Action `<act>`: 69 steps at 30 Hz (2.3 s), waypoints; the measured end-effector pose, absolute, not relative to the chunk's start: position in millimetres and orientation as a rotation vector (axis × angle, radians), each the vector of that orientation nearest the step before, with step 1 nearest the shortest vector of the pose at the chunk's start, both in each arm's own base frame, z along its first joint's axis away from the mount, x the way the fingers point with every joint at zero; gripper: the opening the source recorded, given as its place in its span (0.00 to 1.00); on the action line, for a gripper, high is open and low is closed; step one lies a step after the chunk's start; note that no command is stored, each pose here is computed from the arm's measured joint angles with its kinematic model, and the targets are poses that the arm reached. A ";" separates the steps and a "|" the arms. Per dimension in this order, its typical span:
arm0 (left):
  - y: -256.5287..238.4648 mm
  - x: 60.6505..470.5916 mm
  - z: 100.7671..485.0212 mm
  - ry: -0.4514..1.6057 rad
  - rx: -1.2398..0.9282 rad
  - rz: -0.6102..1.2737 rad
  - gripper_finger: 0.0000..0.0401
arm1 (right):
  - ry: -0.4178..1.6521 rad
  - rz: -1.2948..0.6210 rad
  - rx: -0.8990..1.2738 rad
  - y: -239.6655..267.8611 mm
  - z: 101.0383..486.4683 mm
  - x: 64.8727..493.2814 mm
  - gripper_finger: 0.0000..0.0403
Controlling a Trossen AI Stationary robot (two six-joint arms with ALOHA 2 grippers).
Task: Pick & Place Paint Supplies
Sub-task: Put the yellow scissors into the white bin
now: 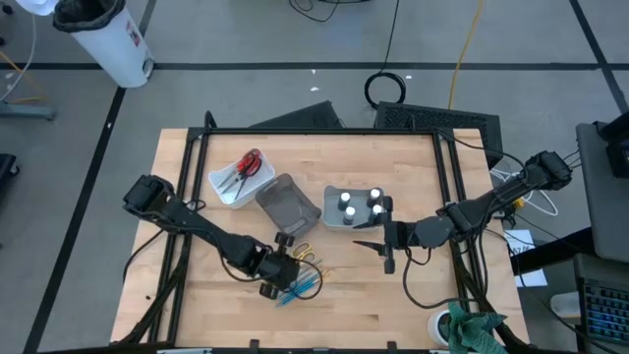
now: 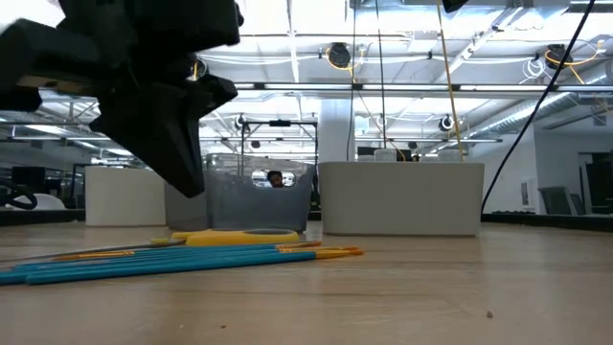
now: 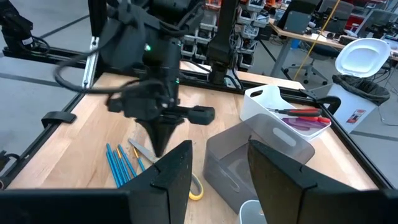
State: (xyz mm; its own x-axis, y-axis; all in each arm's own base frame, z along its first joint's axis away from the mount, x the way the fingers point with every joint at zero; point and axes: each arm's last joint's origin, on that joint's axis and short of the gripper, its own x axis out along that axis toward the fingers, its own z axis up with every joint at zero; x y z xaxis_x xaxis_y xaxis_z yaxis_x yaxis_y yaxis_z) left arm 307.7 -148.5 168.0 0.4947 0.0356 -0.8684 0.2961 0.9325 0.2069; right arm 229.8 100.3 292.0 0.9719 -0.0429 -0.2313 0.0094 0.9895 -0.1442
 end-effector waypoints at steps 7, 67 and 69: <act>-146.7 302.7 160.2 1.059 0.375 -0.168 0.01 | 0.236 -0.026 -0.151 100.3 292.0 229.8 0.36; -134.8 280.0 165.3 1.393 -0.226 -0.135 0.19 | 0.235 -0.026 -0.150 100.2 292.2 229.8 0.36; -132.2 278.9 171.0 1.379 -0.240 -0.122 0.26 | 0.235 -0.026 -0.150 100.2 292.2 229.8 0.36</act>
State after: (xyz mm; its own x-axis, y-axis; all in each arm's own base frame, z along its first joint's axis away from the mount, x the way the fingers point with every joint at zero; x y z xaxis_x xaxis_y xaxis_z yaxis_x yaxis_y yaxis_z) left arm 278.9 -132.2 171.0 0.1890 -0.2257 -0.9557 -0.0544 0.9693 -0.2397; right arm 229.8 100.2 292.2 0.9723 -0.0431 -0.2299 0.0081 0.9885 -0.1513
